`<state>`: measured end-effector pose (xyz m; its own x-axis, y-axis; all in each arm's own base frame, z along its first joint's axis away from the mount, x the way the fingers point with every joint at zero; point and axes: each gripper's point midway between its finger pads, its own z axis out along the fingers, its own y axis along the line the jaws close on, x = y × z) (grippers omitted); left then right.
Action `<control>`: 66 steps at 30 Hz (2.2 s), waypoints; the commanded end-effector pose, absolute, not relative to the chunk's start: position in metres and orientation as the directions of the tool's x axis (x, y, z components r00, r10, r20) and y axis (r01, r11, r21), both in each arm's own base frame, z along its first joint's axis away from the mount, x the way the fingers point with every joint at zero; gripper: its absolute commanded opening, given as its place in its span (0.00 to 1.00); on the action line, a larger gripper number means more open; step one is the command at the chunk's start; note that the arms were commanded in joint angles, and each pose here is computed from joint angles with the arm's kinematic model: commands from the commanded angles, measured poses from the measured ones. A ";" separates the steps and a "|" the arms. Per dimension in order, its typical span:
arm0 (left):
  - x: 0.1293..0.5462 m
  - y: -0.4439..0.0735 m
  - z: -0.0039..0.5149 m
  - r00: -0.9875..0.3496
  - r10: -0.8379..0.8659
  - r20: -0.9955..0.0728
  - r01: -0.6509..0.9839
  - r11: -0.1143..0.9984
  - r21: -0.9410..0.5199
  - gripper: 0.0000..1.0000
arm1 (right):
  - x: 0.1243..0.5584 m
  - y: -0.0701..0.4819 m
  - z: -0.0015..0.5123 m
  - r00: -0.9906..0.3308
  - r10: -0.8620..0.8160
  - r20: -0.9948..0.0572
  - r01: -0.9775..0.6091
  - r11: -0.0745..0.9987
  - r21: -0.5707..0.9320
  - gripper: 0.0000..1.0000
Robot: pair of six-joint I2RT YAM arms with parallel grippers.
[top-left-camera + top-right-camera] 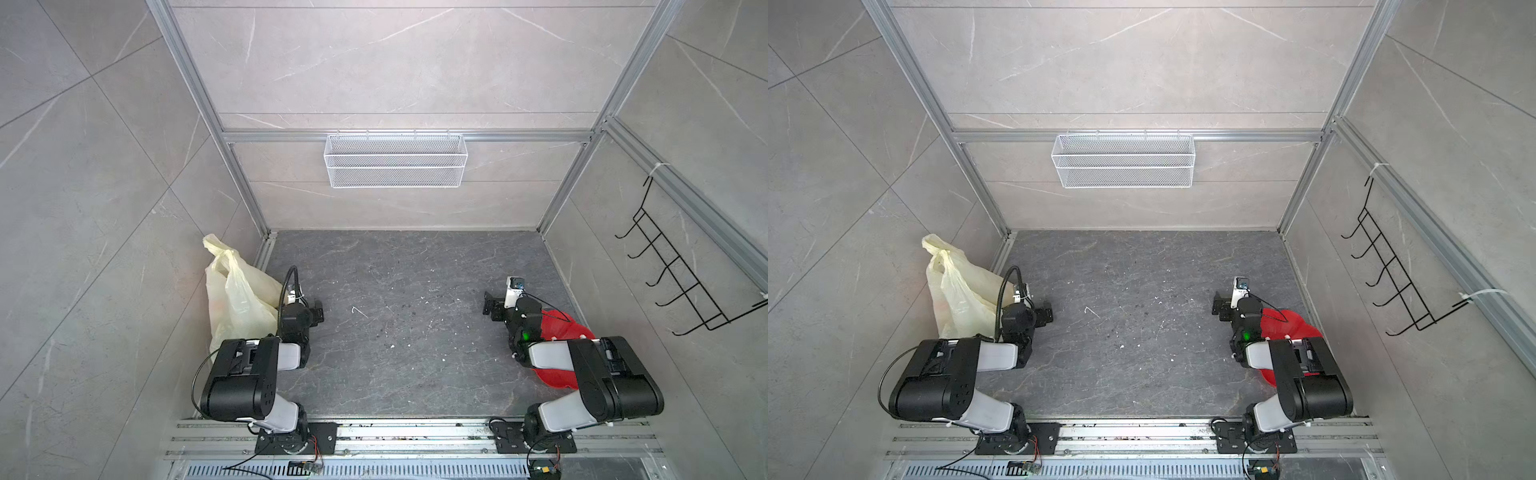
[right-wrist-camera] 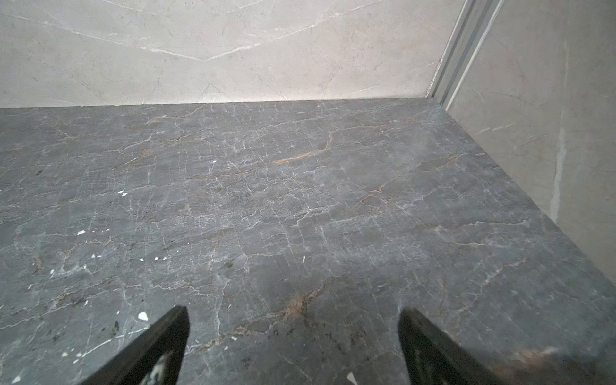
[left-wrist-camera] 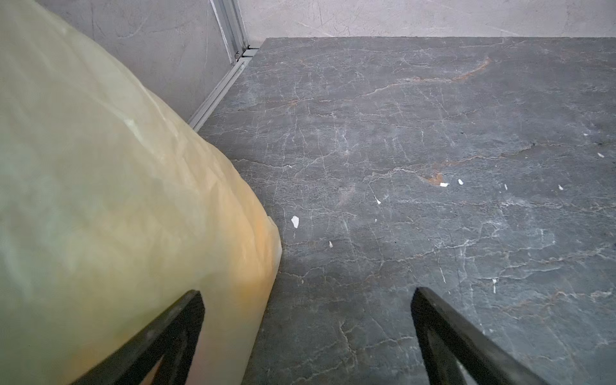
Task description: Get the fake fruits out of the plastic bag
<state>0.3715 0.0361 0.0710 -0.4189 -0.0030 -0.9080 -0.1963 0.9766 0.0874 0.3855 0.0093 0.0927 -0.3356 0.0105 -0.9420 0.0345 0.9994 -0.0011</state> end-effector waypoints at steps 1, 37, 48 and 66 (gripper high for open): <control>0.381 0.037 0.089 -0.359 -0.025 -0.933 -0.209 0.976 0.054 1.00 | 0.389 0.011 0.095 -0.331 0.006 -0.944 0.022 1.000 -0.002 1.00; 0.342 -0.039 0.287 -0.174 -0.232 -0.957 -0.126 0.969 -0.212 1.00 | 0.356 0.017 0.161 -0.198 0.018 -0.980 -0.016 1.000 0.022 1.00; 0.226 0.026 0.377 -0.042 -0.440 -0.897 -0.312 0.859 -0.407 1.00 | 0.312 0.018 0.254 -0.095 0.363 -0.927 -0.011 0.931 0.366 1.00; 0.295 0.136 0.316 -0.346 -0.489 -0.801 -0.816 0.578 0.000 1.00 | 0.312 0.020 0.205 -0.323 0.520 -0.791 0.139 0.853 0.504 1.00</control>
